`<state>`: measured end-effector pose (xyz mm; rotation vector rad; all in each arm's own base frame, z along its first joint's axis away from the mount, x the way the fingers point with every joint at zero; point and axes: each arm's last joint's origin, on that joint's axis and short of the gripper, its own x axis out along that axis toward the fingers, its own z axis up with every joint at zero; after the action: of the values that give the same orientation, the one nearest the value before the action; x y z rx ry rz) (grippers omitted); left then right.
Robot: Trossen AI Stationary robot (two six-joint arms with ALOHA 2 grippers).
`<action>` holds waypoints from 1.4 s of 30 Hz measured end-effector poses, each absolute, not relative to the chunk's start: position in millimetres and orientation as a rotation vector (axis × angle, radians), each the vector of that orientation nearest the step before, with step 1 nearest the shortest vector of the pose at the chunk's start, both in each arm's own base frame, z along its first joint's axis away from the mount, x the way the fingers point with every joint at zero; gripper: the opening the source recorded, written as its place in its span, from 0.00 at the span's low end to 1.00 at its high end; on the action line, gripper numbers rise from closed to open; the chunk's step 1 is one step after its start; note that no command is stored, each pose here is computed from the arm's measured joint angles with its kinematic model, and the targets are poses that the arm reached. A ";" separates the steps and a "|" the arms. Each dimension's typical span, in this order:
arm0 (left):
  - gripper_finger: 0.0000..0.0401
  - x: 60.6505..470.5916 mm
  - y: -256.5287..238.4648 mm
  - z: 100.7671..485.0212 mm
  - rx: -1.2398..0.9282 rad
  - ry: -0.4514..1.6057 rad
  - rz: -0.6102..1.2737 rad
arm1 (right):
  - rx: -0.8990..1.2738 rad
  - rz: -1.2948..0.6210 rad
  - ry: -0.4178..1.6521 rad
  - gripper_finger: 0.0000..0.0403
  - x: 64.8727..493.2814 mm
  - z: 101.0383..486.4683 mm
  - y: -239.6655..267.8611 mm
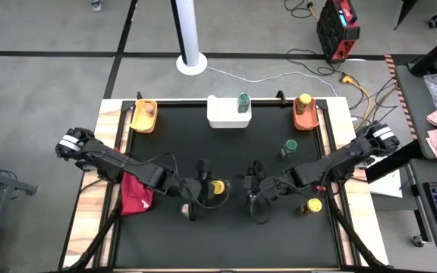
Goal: Sort spices by type
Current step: Put the left dark brown spice bottle into the orange bin
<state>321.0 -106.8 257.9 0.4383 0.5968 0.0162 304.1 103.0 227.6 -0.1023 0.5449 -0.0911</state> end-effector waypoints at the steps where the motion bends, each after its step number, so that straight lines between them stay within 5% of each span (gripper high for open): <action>1: 0.51 321.7 -106.7 258.7 0.438 0.587 0.011 | -0.097 -0.097 0.536 0.70 306.0 227.4 101.5; 17: 0.51 331.1 -105.1 281.2 0.417 0.491 0.035 | -0.113 -0.063 0.457 0.75 327.3 216.7 95.5; 25: 0.52 332.6 -105.4 284.4 0.385 0.466 0.048 | -0.133 -0.110 0.447 0.48 327.8 217.6 93.3; 32: 0.95 330.8 -105.5 286.6 0.416 0.465 0.038 | -0.183 -0.106 0.489 0.48 323.2 218.3 91.7; 42: 0.76 309.1 -96.1 278.6 0.385 0.498 0.097 | -0.120 -0.120 0.403 0.48 285.4 207.4 93.0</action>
<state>309.1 -96.1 278.6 0.3845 0.4980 0.0974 285.4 93.0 207.4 -0.1197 0.4032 -0.1196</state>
